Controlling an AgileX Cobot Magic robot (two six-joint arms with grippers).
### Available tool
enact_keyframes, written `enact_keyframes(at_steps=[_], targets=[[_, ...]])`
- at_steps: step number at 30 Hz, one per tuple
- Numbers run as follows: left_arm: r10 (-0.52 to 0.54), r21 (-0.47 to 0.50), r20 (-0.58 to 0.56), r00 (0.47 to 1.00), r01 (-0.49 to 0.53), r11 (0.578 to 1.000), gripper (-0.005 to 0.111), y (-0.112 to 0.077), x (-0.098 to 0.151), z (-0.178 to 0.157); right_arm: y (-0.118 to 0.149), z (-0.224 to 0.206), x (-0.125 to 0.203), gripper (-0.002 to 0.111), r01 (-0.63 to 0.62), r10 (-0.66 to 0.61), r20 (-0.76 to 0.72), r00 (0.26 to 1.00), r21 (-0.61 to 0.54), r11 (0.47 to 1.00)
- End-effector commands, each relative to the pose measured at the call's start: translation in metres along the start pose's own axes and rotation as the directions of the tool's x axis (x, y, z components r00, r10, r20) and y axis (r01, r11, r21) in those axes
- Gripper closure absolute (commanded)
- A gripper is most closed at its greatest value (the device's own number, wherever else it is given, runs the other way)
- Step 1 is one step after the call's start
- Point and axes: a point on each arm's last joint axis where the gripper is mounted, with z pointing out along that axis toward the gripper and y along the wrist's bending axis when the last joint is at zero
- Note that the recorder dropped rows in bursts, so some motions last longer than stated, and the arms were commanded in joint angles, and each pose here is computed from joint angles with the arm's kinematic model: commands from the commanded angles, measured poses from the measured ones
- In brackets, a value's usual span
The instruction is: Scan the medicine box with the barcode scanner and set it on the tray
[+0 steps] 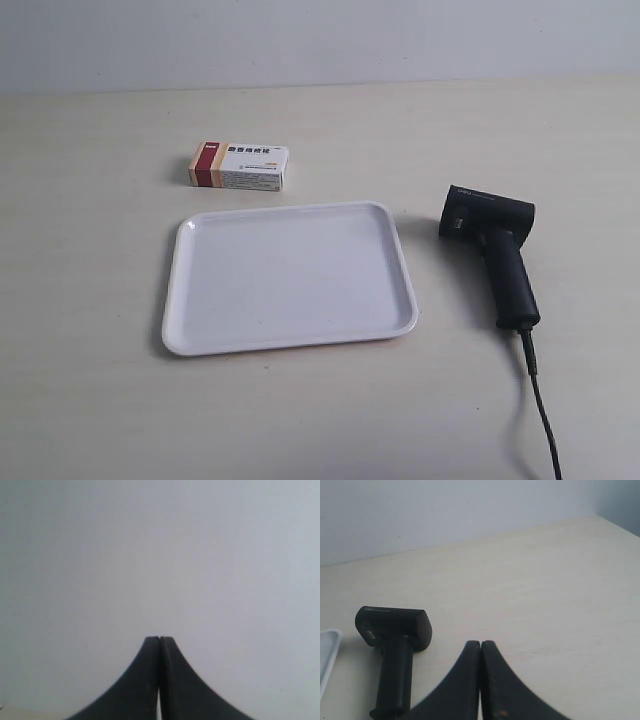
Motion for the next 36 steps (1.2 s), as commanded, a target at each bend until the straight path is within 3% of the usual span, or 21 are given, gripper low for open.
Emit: enact_keyframes(at_steps=[1,6,10,14,19,21,29,36], targets=[[0.06,0.036,-0.058,0.997,-0.058,0.998,0.107,-0.011,-0.043,0.029,-0.001,0.0,0.001,0.108,0.002,-0.002,0.011,1.0,0.006,1.0],[0.105,0.082,-0.287,0.952,-0.085,0.993,0.107,-0.024,-0.069,0.09,-0.001,0.0,0.001,0.108,0.002,-0.002,0.011,1.0,0.006,1.0],[0.176,0.166,-0.511,0.842,-0.104,0.981,0.107,-0.033,-0.071,0.142,-0.001,0.0,0.001,0.108,0.002,-0.002,0.011,1.0,0.006,1.0],[0.228,0.304,-0.65,0.725,-0.028,0.952,0.107,-0.047,-0.054,0.186,-0.001,0.0,0.001,0.108,0.002,-0.002,0.011,1.0,0.006,1.0],[0.35,0.533,-0.674,0.65,0.101,0.84,0.107,-0.068,-0.014,0.219,-0.001,0.0,0.001,0.108,0.002,-0.002,0.011,1.0,0.006,1.0],[0.386,0.576,-0.675,0.629,0.123,0.808,0.107,-0.074,0.003,0.226,-0.001,0.0,0.001,0.108,0.002,-0.002,0.011,1.0,0.006,1.0],[0.4,0.556,-0.782,0.478,0.244,0.795,0.107,-0.076,0.061,0.239,-0.001,0.0,0.001,0.108,0.002,-0.002,0.011,1.0,0.006,1.0],[0.391,0.538,-0.803,0.45,0.263,0.801,0.107,-0.075,0.074,0.243,-0.001,0.0,0.001,0.108,0.002,-0.002,0.011,1.0,0.006,1.0]])
